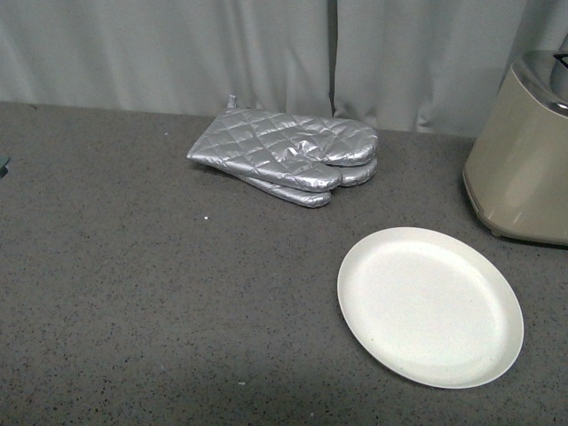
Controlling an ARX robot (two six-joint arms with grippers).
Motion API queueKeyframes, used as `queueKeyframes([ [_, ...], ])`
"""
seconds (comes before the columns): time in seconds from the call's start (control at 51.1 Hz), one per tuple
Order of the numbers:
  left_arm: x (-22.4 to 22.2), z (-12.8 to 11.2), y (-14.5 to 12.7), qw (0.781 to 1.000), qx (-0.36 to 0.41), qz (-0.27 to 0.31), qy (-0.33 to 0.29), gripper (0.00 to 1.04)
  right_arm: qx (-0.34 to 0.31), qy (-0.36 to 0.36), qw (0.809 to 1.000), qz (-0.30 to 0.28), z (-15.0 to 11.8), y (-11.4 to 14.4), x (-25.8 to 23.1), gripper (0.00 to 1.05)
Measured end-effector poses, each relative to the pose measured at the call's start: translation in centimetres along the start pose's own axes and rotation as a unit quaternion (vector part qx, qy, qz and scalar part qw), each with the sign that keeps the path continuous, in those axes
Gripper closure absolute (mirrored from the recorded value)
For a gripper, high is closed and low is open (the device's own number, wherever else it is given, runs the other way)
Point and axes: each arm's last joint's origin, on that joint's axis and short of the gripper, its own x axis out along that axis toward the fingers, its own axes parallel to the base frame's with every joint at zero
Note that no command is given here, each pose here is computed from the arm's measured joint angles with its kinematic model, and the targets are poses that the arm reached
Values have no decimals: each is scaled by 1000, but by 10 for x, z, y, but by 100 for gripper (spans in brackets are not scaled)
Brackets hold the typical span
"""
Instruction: Put bread into toaster
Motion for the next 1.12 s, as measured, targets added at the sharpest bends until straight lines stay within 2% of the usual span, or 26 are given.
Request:
queueKeyframes([
  [0.039, 0, 0, 0, 1000, 0, 0, 0, 7, -1, 0, 1000, 0, 0, 0, 0, 100],
  [0.176, 0, 0, 0, 1000, 0, 0, 0, 7, -1, 0, 1000, 0, 0, 0, 0, 77],
  [0.333, 0, 0, 0, 1000, 0, 0, 0, 7, -1, 0, 1000, 0, 0, 0, 0, 42],
  [0.548, 0, 0, 0, 1000, 0, 0, 0, 7, -1, 0, 1000, 0, 0, 0, 0, 10],
  [0.587, 0, 0, 0, 1000, 0, 0, 0, 7, -1, 0, 1000, 0, 0, 0, 0, 7],
  [0.666, 0, 0, 0, 1000, 0, 0, 0, 7, -1, 0, 1000, 0, 0, 0, 0, 10],
  [1.116, 0, 0, 0, 1000, 0, 0, 0, 7, -1, 0, 1000, 0, 0, 0, 0, 9],
])
